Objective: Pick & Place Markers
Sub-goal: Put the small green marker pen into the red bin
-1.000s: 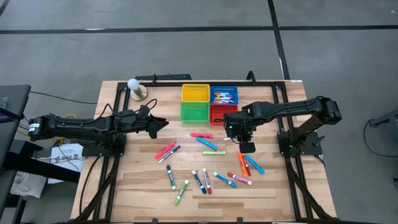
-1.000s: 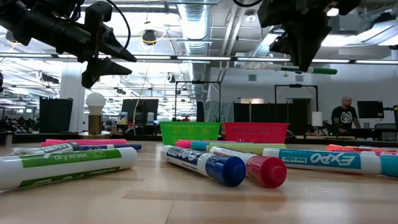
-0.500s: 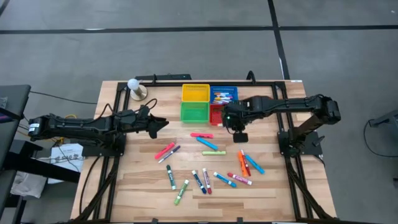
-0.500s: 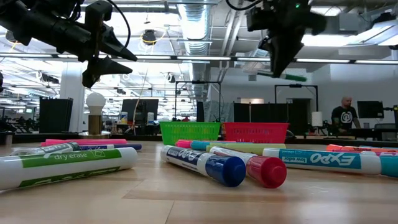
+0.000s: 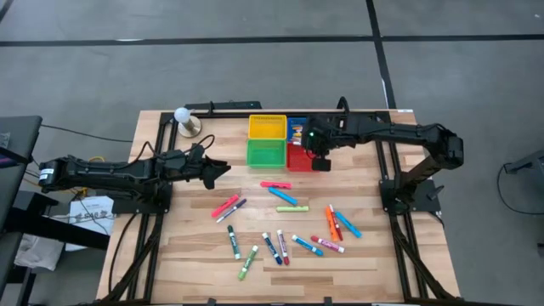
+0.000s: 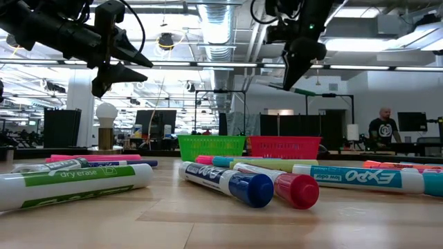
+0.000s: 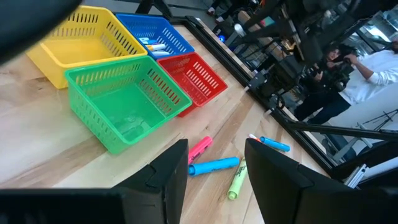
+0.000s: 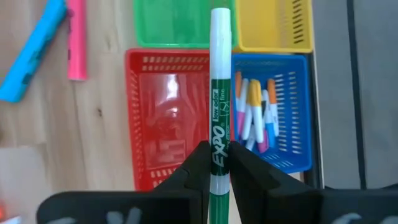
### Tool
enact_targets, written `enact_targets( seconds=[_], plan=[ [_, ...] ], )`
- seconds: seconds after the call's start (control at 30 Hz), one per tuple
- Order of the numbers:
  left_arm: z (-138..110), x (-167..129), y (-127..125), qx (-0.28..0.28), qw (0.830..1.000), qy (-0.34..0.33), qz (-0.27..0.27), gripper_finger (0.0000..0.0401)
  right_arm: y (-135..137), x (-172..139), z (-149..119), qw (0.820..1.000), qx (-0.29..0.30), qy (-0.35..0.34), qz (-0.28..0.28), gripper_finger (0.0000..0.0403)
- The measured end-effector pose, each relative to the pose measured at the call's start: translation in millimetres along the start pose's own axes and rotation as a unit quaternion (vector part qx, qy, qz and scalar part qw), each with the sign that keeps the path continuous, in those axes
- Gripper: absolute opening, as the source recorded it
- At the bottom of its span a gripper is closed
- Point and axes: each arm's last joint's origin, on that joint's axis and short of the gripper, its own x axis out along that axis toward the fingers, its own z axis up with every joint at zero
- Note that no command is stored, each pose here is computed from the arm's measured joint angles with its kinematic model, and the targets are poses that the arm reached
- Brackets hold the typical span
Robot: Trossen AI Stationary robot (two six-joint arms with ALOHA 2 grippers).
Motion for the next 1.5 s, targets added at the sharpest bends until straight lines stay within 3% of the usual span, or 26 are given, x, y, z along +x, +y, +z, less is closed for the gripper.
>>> enact_targets(
  seconds=[0.63, 1.23, 1.5],
  plan=[
    [0, 0, 0, 0.0, 1.0, -0.001, -0.001, 0.0158, -4, 3, 1, 1.0, 0.01, -0.01, -0.001, 0.0043],
    [1, 0, 0, -0.001, 1.0, -0.003, -0.002, 0.0158, 14, 94, 5, 0.991, -0.041, 0.118, 0.055, 0.0045],
    [1, 0, 0, 0.013, 1.0, -0.003, -0.002, 0.0158, 8, 102, 5, 0.992, -0.029, 0.11, 0.055, 0.0044]
  ],
)
